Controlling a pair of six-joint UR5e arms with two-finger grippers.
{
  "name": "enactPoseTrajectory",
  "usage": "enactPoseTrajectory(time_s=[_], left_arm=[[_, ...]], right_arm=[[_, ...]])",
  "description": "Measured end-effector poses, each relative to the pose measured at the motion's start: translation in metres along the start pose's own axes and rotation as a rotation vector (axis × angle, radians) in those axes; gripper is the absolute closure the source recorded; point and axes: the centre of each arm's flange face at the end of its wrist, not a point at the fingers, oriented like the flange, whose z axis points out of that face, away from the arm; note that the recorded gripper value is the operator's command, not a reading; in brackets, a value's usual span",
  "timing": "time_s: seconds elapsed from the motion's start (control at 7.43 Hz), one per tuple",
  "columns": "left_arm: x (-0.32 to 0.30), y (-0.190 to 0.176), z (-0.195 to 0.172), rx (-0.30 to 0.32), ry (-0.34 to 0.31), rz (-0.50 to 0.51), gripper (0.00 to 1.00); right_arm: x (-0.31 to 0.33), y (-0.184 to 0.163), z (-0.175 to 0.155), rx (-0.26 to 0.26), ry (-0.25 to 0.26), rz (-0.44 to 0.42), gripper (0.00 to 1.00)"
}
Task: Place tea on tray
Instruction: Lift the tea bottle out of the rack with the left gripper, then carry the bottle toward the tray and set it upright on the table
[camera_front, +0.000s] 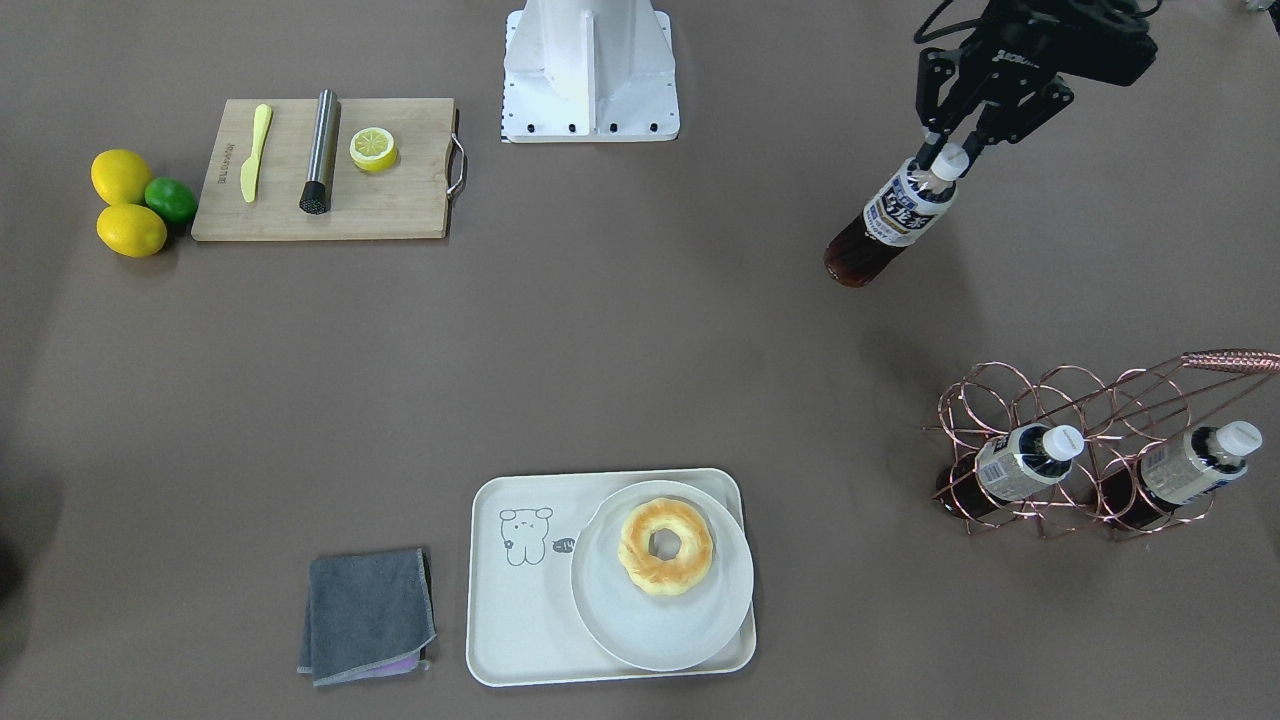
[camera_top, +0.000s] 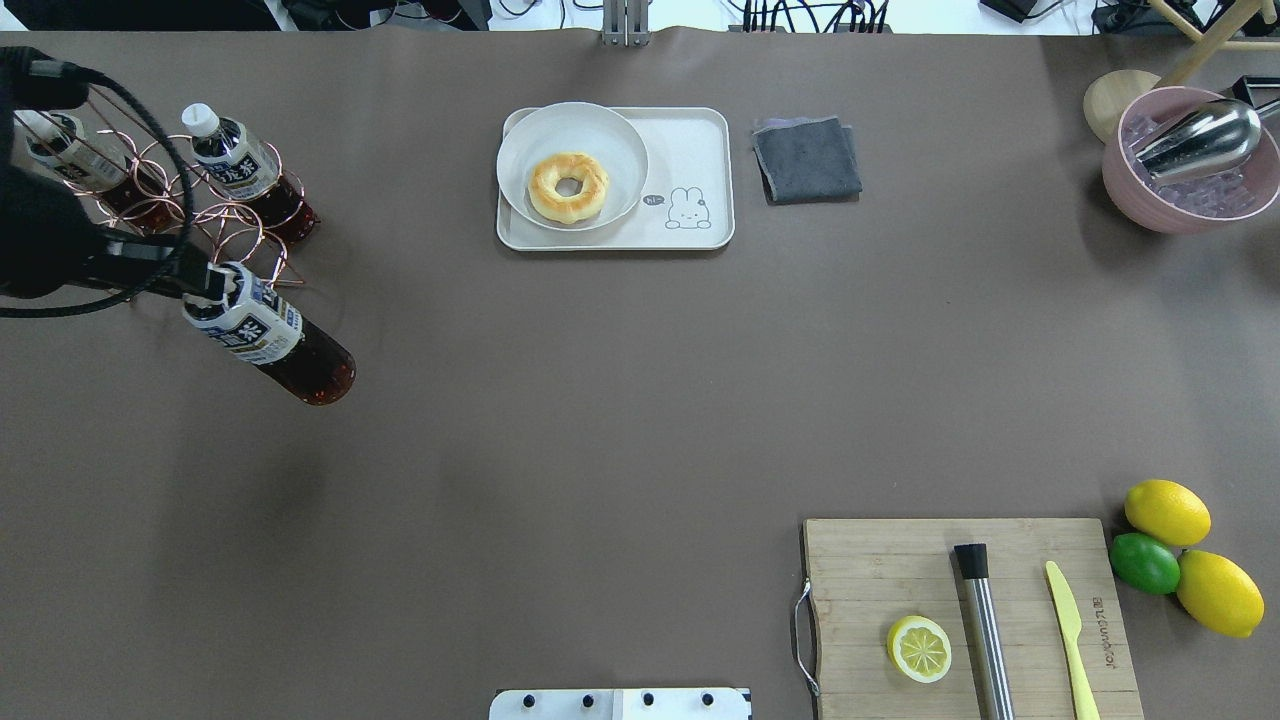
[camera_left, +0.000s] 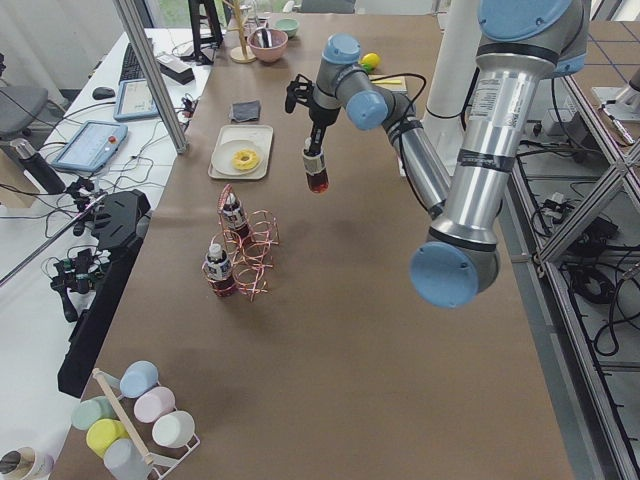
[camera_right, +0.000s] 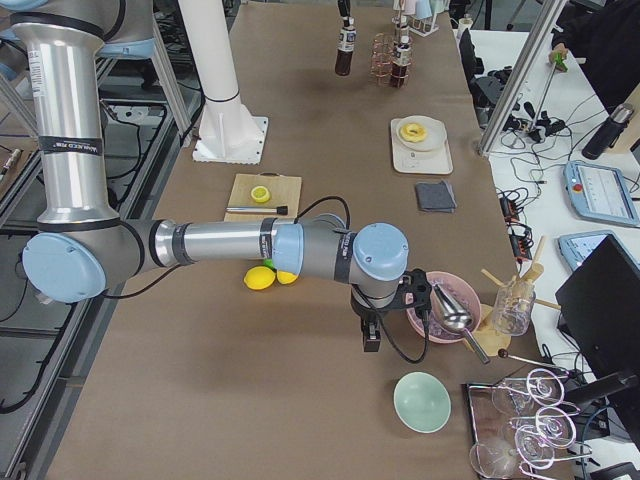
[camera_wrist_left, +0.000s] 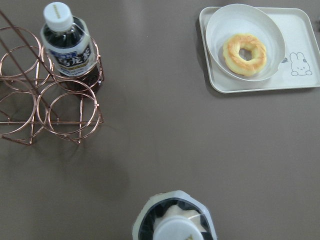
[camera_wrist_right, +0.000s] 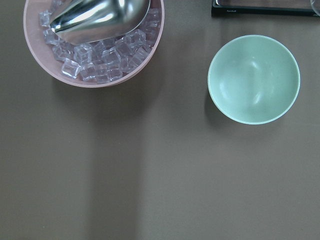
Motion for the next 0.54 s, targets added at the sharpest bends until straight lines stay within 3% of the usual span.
enactPoseTrajectory(time_s=[0.27,0.54], left_arm=[[0.083,-0.020,-0.004,-0.012,-0.059,-0.010,1.00],[0.158,-0.021,0.017,-0.010,-0.080,-0.040,1.00]], right_arm=[[0.005,0.003,0.001,-0.002,0.000,0.008,0.00],[0.008,0.005,0.002,-0.004,0.000,0.014,0.00]])
